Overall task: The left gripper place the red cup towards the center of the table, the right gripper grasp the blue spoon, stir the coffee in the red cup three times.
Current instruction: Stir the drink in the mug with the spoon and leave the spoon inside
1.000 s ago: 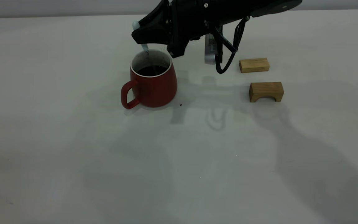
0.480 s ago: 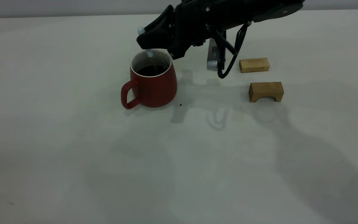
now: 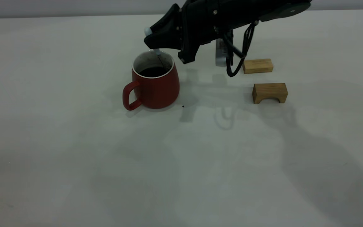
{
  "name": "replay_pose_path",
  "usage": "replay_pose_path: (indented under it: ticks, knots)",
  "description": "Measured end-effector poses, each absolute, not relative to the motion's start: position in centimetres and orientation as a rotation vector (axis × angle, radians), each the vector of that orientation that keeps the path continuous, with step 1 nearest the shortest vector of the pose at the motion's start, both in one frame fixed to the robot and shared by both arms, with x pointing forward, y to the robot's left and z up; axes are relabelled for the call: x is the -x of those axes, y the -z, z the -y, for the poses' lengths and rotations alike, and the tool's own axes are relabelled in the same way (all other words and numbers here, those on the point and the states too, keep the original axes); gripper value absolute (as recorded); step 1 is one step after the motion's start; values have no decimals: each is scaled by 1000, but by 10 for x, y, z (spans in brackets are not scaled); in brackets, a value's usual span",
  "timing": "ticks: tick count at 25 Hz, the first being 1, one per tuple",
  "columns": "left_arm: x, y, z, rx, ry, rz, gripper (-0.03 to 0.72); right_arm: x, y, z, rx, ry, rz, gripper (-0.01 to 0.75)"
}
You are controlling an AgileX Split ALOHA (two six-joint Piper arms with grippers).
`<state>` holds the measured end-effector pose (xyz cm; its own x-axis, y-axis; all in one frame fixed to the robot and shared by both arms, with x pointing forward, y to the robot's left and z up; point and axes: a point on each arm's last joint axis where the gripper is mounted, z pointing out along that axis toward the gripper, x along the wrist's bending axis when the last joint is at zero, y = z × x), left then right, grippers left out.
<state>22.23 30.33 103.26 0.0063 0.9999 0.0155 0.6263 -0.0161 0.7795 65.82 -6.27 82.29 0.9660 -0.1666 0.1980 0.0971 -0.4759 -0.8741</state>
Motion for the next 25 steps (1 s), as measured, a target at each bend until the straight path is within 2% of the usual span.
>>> replay_pose_path:
  ticks: [4,13,25]
  knots:
    - [-222,-1033,-303,-1703,-821,-1679,355,-657,-823,61,2025,230,-153,137]
    - [-222,-1033,-303,-1703,-821,-1679,355,-655,-825,55,2032,362,53,137]
    - [-222,-1033,-303,-1703,-821,-1679,355,-655,-820,62,2065,363,125,137]
